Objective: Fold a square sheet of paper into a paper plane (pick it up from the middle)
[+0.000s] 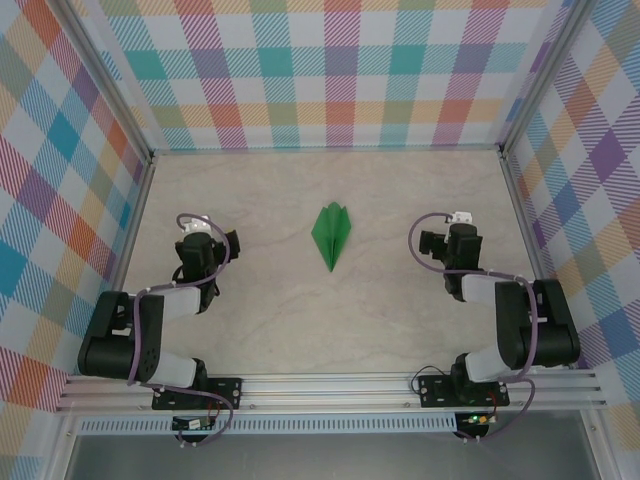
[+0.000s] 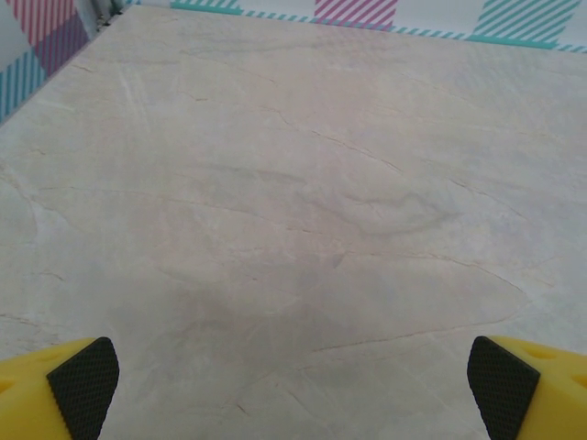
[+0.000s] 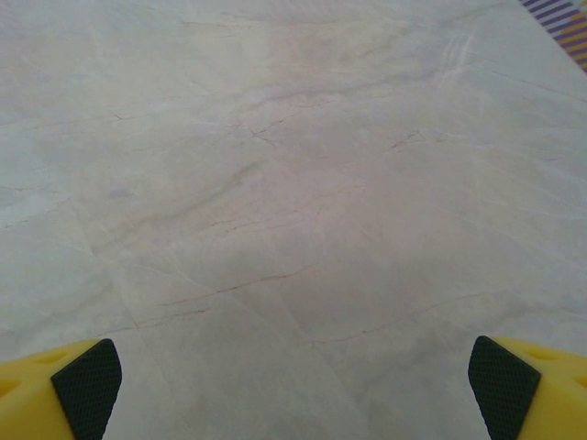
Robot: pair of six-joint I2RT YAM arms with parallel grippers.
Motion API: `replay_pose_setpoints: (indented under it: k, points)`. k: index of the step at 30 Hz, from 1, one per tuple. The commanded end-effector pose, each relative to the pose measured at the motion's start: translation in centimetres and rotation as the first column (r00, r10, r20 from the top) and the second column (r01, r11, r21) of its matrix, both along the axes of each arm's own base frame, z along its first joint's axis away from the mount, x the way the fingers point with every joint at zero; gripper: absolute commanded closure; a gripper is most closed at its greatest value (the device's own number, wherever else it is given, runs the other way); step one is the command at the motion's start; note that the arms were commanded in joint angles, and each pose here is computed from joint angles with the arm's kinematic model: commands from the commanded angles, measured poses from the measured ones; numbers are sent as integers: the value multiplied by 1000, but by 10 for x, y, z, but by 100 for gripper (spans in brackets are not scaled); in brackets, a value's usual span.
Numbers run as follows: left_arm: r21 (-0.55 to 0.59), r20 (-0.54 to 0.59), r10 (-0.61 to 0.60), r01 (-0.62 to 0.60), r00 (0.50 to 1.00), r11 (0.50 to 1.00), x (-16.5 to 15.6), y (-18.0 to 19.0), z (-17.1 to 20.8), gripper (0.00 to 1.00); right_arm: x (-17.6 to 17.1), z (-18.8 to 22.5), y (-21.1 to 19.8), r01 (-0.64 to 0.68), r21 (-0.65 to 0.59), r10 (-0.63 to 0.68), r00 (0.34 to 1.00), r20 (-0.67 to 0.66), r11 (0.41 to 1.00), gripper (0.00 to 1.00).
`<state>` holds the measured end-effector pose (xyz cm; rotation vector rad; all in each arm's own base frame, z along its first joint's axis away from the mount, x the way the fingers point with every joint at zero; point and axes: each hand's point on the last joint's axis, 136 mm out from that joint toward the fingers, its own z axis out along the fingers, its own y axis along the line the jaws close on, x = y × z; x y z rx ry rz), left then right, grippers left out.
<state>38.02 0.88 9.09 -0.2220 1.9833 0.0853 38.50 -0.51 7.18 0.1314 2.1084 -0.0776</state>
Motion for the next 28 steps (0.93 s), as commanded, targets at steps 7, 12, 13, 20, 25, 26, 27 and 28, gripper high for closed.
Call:
replay_pose_setpoints:
  k: [7,12,13,20,25,26,27,28]
  points:
    - [-7,27,-67,68,997,998,15,-8,-10,0,15,23,21,-158,64,148,979,138,985,0]
    - [2,16,-67,67,998,998,16,-9,-10,0,15,22,21,-164,71,153,978,140,984,0]
    - [2,15,-72,72,997,997,16,-10,-11,0,15,22,21,-163,71,152,978,140,984,0]
    - [-1,1,-119,119,993,993,18,-18,-12,0,15,22,21,-164,72,153,978,139,984,0]
    - [-2,-4,-132,132,991,991,18,-20,-13,0,15,22,21,-164,72,153,978,139,984,0]
    - [-2,-3,-133,132,991,991,18,-20,-13,0,14,22,21,-165,70,154,978,140,984,0]
    - [-3,-2,-132,132,991,991,18,-20,-13,0,14,22,21,-165,69,154,978,142,984,0]
    - [-3,-1,-132,132,991,991,18,-20,-13,0,13,21,23,-177,69,165,976,145,982,0]
